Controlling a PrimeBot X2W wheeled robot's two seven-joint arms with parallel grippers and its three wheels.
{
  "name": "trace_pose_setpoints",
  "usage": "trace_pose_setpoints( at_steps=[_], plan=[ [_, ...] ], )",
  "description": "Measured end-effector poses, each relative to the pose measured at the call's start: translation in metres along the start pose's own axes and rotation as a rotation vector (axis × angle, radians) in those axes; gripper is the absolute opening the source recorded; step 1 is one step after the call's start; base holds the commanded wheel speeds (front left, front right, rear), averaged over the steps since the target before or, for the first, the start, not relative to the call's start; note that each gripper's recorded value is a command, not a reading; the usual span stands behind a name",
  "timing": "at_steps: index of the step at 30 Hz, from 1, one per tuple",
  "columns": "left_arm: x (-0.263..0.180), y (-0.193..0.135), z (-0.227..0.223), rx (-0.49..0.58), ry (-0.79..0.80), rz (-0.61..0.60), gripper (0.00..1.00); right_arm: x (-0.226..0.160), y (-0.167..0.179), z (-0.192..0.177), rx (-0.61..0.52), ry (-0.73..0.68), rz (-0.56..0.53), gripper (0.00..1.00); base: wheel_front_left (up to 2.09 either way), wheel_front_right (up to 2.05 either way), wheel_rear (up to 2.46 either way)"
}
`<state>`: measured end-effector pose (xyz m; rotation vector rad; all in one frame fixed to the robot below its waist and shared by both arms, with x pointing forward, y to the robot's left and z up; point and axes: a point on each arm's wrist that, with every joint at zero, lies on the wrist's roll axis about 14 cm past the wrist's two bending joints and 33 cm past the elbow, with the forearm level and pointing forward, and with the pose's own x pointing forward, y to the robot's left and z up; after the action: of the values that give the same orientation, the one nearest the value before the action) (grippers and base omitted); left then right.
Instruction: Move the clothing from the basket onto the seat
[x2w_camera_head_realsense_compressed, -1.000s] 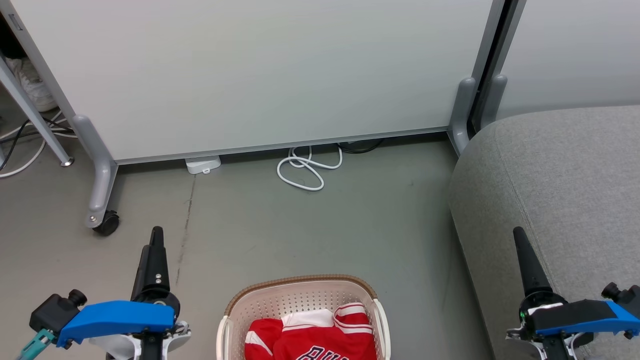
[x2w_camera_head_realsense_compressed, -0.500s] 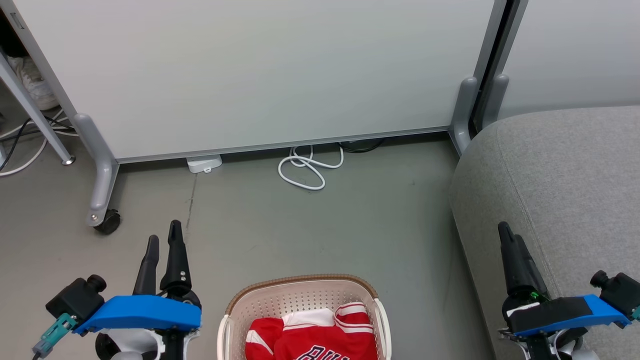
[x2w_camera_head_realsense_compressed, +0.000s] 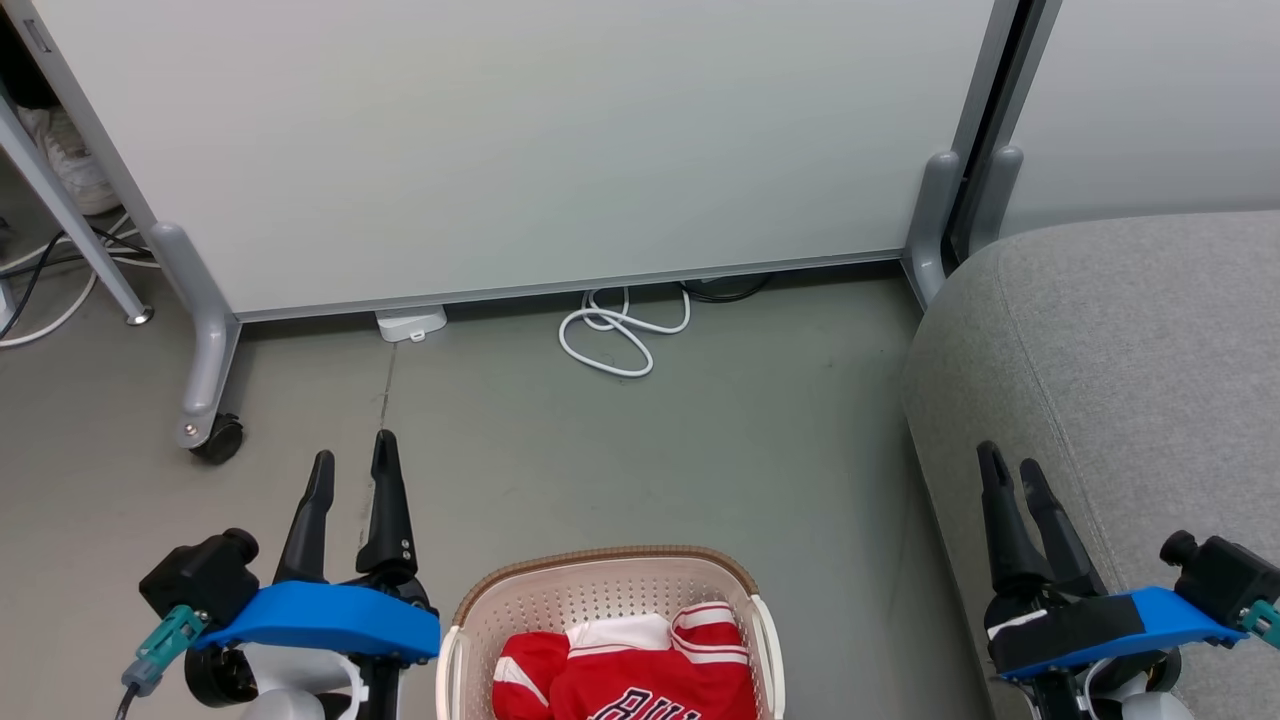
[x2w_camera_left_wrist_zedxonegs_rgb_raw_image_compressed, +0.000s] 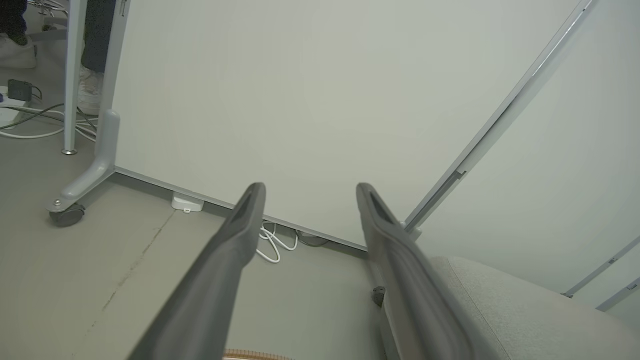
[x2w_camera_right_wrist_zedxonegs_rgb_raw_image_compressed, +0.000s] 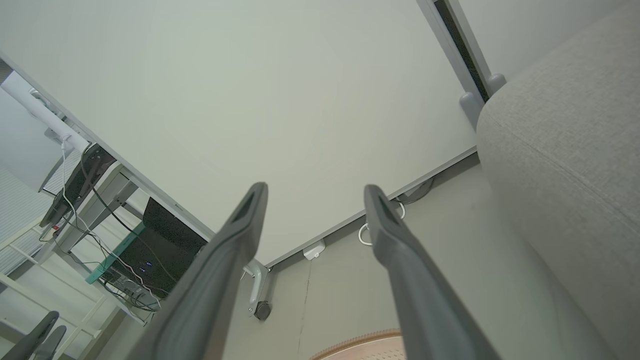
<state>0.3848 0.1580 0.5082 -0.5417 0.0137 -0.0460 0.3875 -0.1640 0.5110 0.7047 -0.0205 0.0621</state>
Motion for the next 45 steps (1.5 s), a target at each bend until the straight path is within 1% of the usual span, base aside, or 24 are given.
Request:
trace_pose_setpoints(
  at_steps=[6, 24, 45],
  plan=[
    [0.001, -0.004, 0.0, 0.093, -0.006, -0.014, 1.0, 0.002, 0.004, -0.003, -0.08, 0.002, 0.017, 1.0, 0.0, 0.0, 0.0],
    [0.001, -0.017, 0.002, 0.294, -0.039, -0.061, 1.0, 0.004, 0.015, -0.005, -0.256, -0.008, 0.07, 1.0, 0.0, 0.0, 0.0],
    [-0.001, -0.028, 0.0, 0.445, -0.069, -0.114, 1.0, 0.006, 0.031, -0.008, -0.424, -0.026, 0.139, 1.0, 0.0, 0.0, 0.0]
  ],
)
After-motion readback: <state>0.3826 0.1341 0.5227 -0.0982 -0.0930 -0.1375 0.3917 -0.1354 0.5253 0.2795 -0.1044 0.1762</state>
